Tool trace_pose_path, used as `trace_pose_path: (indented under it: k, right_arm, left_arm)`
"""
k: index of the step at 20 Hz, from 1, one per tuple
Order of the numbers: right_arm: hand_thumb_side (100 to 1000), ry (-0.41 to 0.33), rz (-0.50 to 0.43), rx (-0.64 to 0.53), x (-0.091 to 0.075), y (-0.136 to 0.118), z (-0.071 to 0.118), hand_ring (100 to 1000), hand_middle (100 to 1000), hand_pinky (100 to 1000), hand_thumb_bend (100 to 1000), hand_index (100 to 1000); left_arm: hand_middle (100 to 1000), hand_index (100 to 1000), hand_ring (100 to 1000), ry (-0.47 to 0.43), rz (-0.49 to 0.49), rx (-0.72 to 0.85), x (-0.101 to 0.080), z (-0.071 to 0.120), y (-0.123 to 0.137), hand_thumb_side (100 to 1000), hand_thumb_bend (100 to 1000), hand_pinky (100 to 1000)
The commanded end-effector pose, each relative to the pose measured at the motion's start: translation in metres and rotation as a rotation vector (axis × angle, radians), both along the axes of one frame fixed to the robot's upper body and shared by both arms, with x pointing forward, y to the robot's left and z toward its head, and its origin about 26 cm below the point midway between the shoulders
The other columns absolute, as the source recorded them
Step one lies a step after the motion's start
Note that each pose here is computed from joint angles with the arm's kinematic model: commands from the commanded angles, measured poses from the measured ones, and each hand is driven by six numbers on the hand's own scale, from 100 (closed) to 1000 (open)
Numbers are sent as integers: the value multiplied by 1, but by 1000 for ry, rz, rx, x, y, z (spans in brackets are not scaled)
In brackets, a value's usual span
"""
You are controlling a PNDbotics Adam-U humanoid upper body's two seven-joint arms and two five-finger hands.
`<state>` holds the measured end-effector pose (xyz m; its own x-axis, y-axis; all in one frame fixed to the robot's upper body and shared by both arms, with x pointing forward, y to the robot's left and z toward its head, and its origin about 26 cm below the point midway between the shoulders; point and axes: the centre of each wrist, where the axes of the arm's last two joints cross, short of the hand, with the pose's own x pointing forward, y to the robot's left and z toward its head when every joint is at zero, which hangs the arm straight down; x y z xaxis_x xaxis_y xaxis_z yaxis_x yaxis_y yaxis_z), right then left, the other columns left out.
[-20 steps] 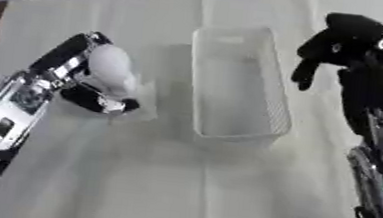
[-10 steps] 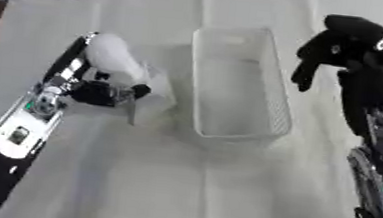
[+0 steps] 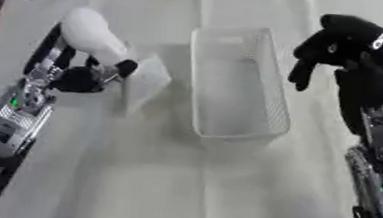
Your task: Pick up objects on the table and place them in the box.
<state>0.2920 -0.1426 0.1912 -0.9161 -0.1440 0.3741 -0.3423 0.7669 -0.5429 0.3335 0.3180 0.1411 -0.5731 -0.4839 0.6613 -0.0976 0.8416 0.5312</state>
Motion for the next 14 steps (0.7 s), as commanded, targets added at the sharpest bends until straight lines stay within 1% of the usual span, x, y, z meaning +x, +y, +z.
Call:
trace_pose_path:
  k: [1, 2, 3, 6, 10, 14]
  right_arm:
    - [837, -15, -6, 2, -1, -2, 3, 439, 581, 286, 100, 851]
    - [838, -14, -6, 0, -1, -2, 3, 439, 581, 287, 100, 851]
    - [837, -13, -6, 0, -1, -1, 3, 439, 581, 287, 100, 851]
    - [836, -12, -6, -1, -1, -1, 2, 439, 581, 287, 100, 851]
    - [836, -11, -2, -1, -1, -1, 2, 441, 582, 288, 100, 851]
    - [835, -11, 2, -4, -1, 0, 2, 440, 582, 288, 100, 852]
  left_arm:
    - [201, 388, 238, -68, -19, -2, -8, 33, 10, 430, 100, 100]
    - [203, 389, 240, -77, -28, 2, -10, 40, 11, 451, 100, 100]
    - [204, 389, 241, -82, -35, 4, -11, 45, 11, 424, 100, 100]
    - [209, 393, 248, -94, -62, 33, -11, 58, 11, 419, 100, 100]
    - [219, 403, 261, -99, -103, 79, -9, 67, 7, 418, 100, 100]
    - [221, 405, 264, -109, -141, 85, -4, 72, -2, 417, 100, 100]
